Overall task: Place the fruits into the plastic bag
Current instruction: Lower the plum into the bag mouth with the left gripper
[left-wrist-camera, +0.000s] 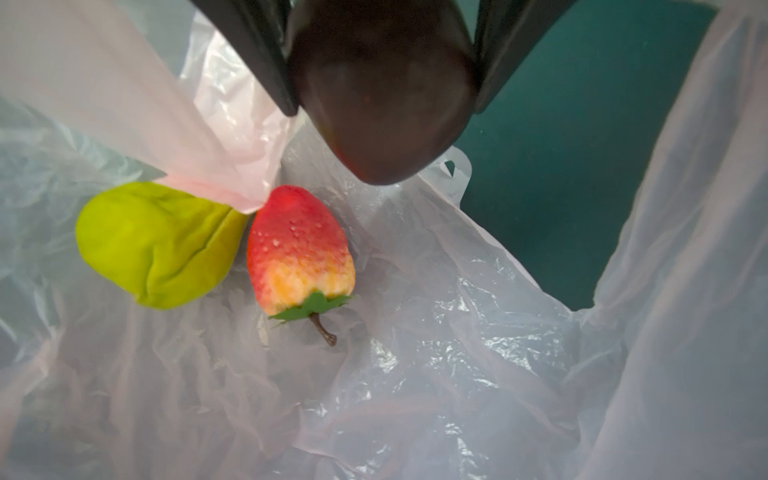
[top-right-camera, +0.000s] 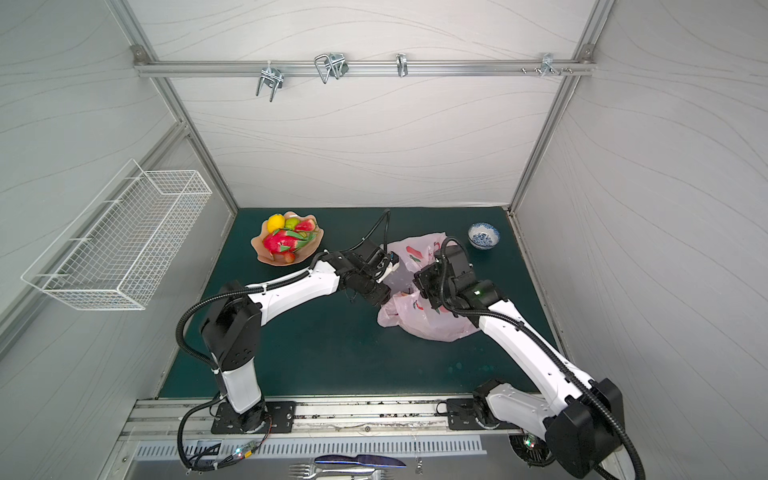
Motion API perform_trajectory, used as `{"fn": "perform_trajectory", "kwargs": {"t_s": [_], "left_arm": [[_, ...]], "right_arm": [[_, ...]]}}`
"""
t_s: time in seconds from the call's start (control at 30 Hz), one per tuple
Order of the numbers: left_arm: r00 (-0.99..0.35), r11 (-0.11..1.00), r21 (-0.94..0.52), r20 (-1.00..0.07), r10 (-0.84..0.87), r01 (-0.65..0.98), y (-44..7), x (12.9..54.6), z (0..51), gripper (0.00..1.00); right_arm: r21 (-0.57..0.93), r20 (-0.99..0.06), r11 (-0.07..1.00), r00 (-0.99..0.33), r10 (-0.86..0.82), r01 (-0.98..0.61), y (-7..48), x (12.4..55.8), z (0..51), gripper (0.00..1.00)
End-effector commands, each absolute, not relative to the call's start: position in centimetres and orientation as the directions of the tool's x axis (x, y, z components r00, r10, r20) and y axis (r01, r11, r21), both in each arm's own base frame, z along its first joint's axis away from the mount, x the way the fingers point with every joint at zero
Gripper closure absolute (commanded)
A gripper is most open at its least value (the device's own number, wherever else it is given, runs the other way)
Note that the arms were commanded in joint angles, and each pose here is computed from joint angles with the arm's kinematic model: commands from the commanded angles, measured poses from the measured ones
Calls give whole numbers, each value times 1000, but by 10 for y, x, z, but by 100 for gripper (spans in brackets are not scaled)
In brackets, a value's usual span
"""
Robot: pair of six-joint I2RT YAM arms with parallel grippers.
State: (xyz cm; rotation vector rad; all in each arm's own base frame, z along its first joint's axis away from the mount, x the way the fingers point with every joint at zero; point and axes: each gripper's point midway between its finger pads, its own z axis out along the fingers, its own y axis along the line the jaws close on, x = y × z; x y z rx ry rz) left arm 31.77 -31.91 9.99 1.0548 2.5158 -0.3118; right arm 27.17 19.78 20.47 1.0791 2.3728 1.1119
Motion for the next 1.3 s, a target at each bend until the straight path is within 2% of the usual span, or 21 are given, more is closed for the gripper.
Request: {"fn": "perform_trajectory", "kwargs": {"t_s": [0.0, 0.37, 0.53, 0.8, 1.27], "left_arm": [[-625, 697, -23, -464, 627, 717, -327, 334, 108, 79], [-621, 724, 24, -495, 608, 689, -330, 372, 118, 79], [-658, 753, -57, -534, 532, 655, -328, 384, 132, 80], [-665, 677, -237, -568, 485, 697, -348, 360, 143, 79], [-652, 577, -338, -557, 515, 744, -364, 319, 141, 79]], "right_arm": [[757, 45, 412, -670, 741, 507, 195, 266, 207, 100], [748, 49, 421, -675, 736, 513, 192, 258, 204, 100], [745, 48, 421, -672, 739, 517, 190, 256, 203, 100], [744, 49, 422, -673, 738, 518, 188, 254, 203, 100], [741, 49, 421, -667, 743, 523, 185, 251, 202, 100]]}}
